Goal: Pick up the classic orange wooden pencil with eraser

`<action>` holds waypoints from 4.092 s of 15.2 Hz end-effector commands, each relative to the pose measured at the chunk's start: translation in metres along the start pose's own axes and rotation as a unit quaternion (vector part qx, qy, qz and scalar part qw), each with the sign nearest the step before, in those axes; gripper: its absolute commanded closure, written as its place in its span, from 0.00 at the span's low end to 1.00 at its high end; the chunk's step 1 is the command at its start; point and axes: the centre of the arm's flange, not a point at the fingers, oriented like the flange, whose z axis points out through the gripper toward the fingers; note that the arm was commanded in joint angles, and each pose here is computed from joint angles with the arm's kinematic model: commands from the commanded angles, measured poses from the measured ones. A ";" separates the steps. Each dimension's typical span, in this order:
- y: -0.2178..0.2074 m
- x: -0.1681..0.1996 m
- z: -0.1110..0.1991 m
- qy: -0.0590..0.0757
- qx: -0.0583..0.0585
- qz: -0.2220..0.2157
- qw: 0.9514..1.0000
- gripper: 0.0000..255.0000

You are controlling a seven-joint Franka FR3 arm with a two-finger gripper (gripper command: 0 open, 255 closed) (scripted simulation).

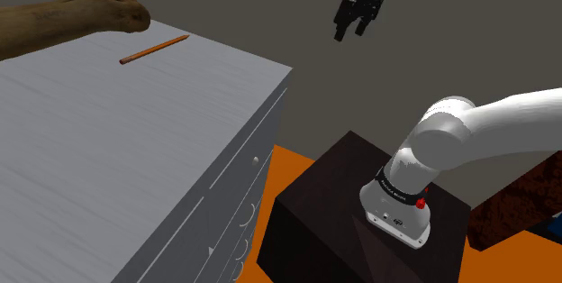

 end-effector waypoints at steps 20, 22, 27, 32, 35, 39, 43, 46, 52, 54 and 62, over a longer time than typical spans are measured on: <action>-0.240 0.047 -0.008 0.016 0.008 0.294 0.956 0.00; -0.263 0.060 -0.009 0.017 0.009 0.324 0.946 0.00; -0.316 0.099 -0.013 0.021 0.011 0.397 0.917 0.00; -0.362 0.145 -0.017 0.025 0.013 0.468 0.883 0.00; -0.386 0.176 -0.019 0.027 0.014 0.509 0.860 0.00; -0.387 0.175 -0.004 0.027 0.014 0.510 0.860 0.00; -0.389 0.173 0.020 0.027 0.014 0.510 0.860 0.00; -0.390 0.173 0.020 0.027 0.014 0.510 0.860 1.00; -0.388 0.172 0.021 0.027 0.014 0.510 0.860 1.00; -0.387 0.172 0.021 0.027 0.014 0.510 0.860 1.00; -0.386 0.177 -0.017 0.027 0.014 0.510 0.860 1.00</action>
